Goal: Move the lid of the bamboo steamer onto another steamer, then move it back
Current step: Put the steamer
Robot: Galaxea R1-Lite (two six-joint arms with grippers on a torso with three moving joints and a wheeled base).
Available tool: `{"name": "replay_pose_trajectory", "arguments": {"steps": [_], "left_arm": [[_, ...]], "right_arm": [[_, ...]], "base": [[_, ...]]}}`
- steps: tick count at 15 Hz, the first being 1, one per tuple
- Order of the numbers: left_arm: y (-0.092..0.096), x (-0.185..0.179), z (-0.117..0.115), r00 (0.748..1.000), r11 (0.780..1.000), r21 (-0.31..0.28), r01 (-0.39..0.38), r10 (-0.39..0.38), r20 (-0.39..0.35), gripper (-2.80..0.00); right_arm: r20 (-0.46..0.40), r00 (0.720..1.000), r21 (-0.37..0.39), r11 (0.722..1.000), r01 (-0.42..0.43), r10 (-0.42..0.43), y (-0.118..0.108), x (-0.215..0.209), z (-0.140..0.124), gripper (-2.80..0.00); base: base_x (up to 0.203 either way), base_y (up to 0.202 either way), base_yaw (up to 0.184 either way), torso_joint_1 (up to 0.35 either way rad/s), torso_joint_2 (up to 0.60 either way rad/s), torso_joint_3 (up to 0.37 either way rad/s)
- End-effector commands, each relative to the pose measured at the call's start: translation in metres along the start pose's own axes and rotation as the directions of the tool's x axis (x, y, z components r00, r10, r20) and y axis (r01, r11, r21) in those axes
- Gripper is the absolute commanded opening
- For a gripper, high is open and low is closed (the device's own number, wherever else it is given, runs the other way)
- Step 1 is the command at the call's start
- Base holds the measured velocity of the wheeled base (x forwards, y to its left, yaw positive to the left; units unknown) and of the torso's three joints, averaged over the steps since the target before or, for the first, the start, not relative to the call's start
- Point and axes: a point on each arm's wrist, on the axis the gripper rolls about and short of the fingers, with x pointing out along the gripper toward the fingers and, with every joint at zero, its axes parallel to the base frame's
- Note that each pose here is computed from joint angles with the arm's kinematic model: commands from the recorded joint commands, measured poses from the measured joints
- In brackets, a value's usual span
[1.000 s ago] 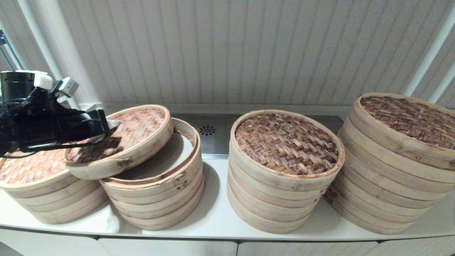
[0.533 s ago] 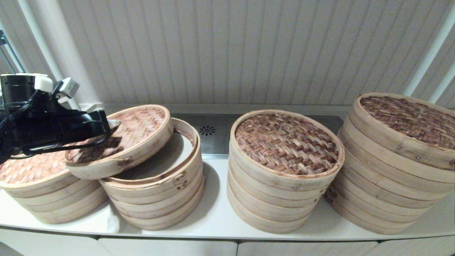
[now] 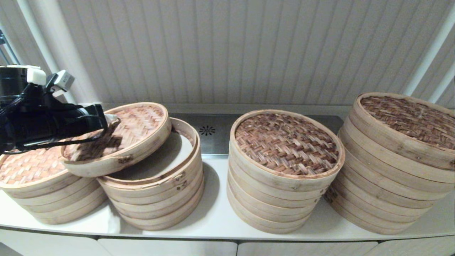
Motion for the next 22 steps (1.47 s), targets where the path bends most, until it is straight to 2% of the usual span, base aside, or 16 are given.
{"name": "replay_pose_trajectory", "arguments": {"steps": [1, 12, 22], "left_arm": [[-0.003, -0.006, 0.004, 1.000, 1.000, 0.005, 0.008, -0.009, 0.023, -2.80], [-0.026, -0.021, 0.014, 0.998, 0.997, 0.028, 0.066, -0.067, 0.015, -2.80], [-0.055, -0.012, -0.003, 0.987, 0.985, 0.071, 0.155, -0.151, -0.053, -2.80]], "right_arm": [[0.004, 1.000, -0.001, 1.000, 0.000, 0.000, 0.000, 0.000, 0.000, -2.80], [0.004, 1.000, -0.001, 1.000, 0.000, 0.000, 0.000, -0.001, 0.000, -2.80], [0.006, 1.000, -0.001, 1.000, 0.001, -0.001, 0.000, 0.000, 0.000, -2.80]], "base": [[0.000, 0.000, 0.000, 0.000, 0.00, 0.000], [0.000, 0.000, 0.000, 0.000, 0.00, 0.000], [0.000, 0.000, 0.000, 0.000, 0.00, 0.000]]}}
